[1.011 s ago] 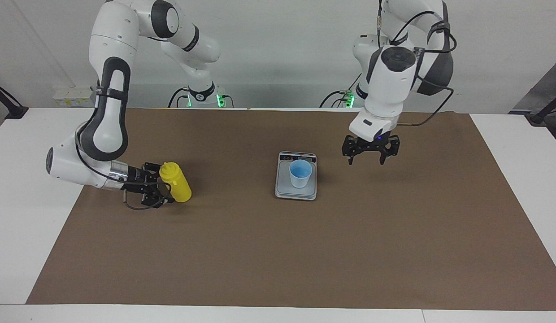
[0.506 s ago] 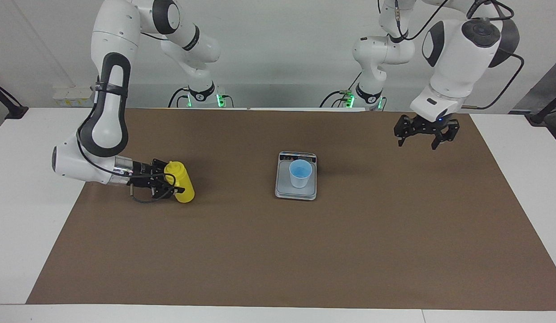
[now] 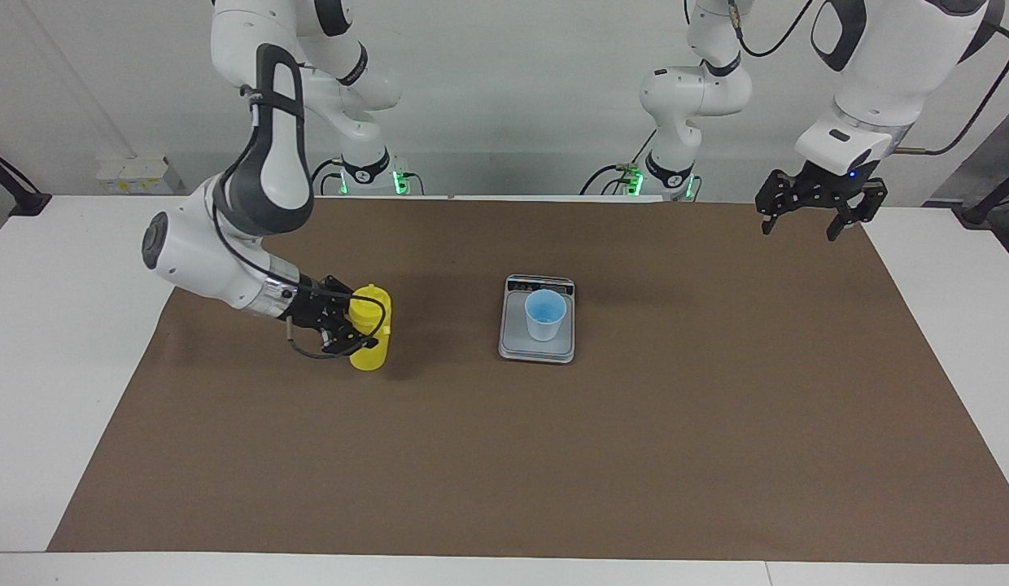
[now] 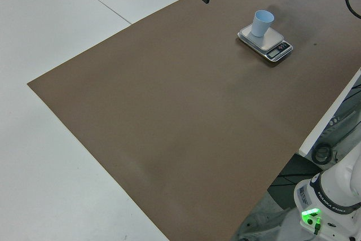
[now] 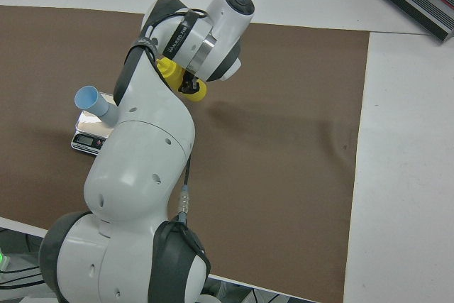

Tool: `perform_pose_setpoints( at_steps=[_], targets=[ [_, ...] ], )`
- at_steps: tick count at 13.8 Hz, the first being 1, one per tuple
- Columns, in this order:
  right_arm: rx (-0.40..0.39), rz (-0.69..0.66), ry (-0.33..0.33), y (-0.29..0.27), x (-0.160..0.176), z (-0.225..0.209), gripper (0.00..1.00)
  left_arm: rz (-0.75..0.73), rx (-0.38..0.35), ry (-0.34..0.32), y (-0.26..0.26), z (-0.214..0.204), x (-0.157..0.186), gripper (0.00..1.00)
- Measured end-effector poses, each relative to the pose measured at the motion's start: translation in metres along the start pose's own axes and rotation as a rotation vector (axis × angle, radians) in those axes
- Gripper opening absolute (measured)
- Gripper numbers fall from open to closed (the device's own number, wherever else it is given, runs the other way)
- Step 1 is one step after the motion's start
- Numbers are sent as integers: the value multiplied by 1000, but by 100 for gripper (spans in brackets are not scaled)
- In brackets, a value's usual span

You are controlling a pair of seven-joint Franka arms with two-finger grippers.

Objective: Pour seasoning into cup on scale with both arms
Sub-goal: 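Lift the yellow bottle with the right gripper over the blue cup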

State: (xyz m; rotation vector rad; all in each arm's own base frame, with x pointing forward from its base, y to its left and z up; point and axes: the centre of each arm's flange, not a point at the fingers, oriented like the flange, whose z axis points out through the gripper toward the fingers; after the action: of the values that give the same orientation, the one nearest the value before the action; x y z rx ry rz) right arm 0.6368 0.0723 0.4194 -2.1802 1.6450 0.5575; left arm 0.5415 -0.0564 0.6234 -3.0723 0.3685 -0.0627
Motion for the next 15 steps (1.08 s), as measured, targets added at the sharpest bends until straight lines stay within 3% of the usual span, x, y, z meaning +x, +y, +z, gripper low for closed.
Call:
perform_pose_setpoints(
  at_steps=[7, 11, 15],
  targets=[
    [27, -45, 334, -41, -143, 48, 55, -31, -80, 3, -6, -4, -5, 100],
    [55, -140, 529, -44, -174, 65, 55, -27, -83, -21, -4, -10, -13, 100],
    [163, -247, 687, -51, -202, 67, 55, -23, -82, -21, -1, -12, -16, 100]
  ],
)
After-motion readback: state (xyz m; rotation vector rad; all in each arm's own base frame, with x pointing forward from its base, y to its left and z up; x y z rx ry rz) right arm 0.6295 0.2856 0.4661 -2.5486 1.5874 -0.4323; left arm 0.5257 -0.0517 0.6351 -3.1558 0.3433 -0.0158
